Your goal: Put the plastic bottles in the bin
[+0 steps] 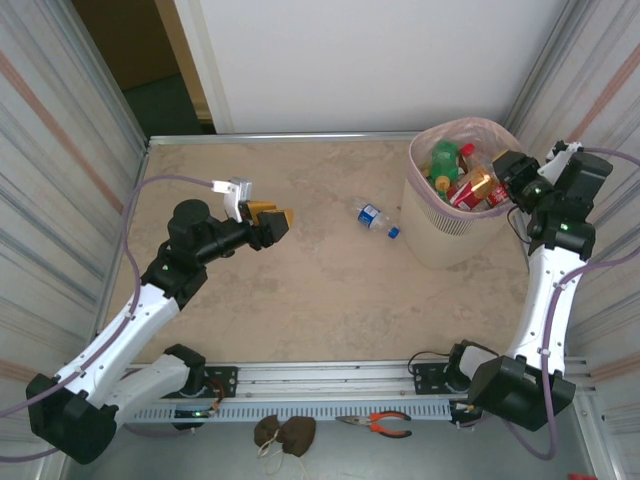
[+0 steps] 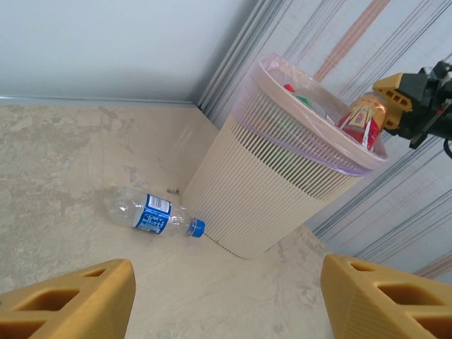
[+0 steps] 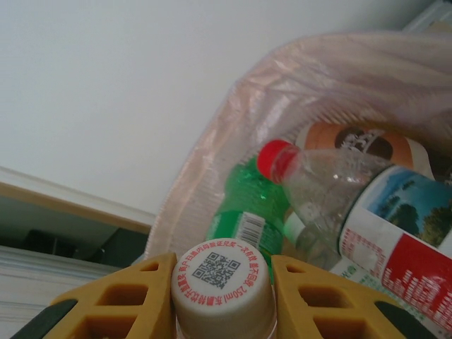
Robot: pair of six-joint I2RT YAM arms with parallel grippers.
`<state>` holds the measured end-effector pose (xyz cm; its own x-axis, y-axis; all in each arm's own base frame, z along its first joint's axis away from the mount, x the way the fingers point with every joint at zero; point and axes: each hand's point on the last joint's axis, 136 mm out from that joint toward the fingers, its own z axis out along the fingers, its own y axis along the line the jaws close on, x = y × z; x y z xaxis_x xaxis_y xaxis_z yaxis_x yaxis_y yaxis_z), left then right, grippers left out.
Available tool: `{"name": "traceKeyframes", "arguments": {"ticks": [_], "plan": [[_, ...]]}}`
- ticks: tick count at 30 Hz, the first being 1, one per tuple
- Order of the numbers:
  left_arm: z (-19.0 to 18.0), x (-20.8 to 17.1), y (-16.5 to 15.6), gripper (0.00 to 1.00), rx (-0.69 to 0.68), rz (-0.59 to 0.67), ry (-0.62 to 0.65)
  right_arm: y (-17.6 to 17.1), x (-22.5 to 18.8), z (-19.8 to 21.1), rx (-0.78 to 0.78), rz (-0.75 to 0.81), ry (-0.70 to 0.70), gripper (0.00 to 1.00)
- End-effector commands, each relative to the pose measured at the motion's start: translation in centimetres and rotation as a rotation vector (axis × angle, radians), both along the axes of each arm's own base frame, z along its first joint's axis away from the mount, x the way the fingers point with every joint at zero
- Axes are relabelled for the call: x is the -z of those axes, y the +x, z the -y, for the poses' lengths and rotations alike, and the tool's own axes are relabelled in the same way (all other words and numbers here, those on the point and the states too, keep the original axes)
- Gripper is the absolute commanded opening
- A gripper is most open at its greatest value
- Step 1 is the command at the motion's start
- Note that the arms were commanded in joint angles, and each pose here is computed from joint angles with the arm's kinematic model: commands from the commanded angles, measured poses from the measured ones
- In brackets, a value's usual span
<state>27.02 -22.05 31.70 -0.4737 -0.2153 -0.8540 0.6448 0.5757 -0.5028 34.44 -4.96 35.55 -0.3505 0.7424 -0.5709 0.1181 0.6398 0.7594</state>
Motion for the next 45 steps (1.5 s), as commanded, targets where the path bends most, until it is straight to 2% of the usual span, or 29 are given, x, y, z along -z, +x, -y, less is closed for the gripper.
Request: {"name": "traceKeyframes", "arguments": {"ticks": [1,9,15,27,35,41,45], "plan": [[-0.1,-2.5,-0.2,0.70,0.009,0.078,-0.020,0.0,0.9,-0.2,-0.019,0.001,0.012,0.24],[-0.4,-2.5,-0.2,0.70,-0.006,0.076,-0.020,0.5,4.3,-1.4,-0.086,-0.076,0.056,0.27],[-0.4,-2.5,-0.3,0.70,-0.005,0.077,-0.019,0.7,5.9,-2.0,-0.117,-0.138,0.024,0.42],[-0.5,-2.6,-0.4,0.70,-0.008,0.080,-0.021,-0.6,3.2,-1.4,-0.043,-0.149,-0.174,0.62],[-0.7,-2.5,-0.4,0.70,-0.017,0.078,-0.021,-1.4,-0.1,-1.9,-0.021,-0.120,-0.321,0.63],[-0.7,-2.6,-0.4,0.70,-0.018,0.078,-0.021,-1.4,-1.7,-3.8,-0.060,-0.108,-0.415,0.56],[-0.8,-2.5,-0.5,0.70,-0.018,0.077,-0.020,-1.0,-2.2,-5.4,-0.104,-0.108,-0.461,0.46]]}}
